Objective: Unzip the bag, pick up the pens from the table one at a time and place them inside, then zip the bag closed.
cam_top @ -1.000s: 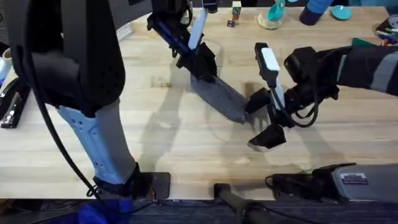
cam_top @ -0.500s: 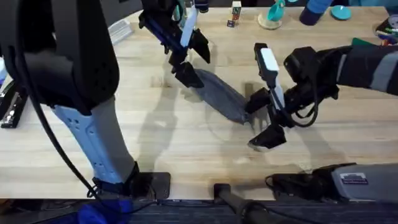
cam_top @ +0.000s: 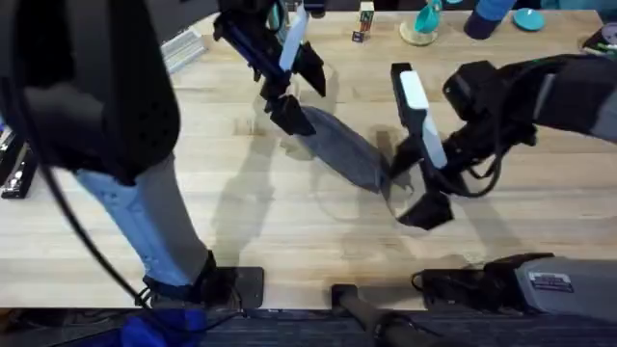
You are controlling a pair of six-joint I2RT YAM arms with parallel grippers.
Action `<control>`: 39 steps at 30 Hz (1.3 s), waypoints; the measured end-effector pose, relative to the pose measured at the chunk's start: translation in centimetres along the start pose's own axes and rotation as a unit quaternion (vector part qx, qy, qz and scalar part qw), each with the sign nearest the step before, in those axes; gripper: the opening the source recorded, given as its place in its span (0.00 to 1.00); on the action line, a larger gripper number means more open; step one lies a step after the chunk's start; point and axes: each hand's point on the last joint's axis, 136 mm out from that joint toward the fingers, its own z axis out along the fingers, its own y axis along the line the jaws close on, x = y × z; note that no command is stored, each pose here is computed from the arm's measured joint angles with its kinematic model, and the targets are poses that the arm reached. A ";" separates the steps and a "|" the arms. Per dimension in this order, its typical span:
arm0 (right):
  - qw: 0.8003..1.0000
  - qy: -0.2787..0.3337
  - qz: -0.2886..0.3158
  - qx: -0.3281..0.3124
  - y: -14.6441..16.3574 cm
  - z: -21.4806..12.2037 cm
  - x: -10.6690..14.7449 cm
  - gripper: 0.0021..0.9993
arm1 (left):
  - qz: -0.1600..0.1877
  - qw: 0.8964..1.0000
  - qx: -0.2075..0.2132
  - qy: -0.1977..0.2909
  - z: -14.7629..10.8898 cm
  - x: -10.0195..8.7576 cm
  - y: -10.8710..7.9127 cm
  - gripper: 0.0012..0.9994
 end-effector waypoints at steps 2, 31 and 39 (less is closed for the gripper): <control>0.999 0.039 0.018 0.014 0.4 -0.5 1.5 1.00 | 0.012 1.000 -0.018 0.003 -1.2 -1.0 -0.2 1.00; 0.938 -0.047 0.134 0.315 1.5 -10.5 -0.1 1.00 | -0.120 0.983 -0.129 0.051 -10.1 -5.9 -7.0 1.00; 0.871 -0.119 0.256 0.402 0.8 -14.0 0.1 1.00 | -0.151 0.974 -0.161 0.057 -11.7 -6.4 -8.5 1.00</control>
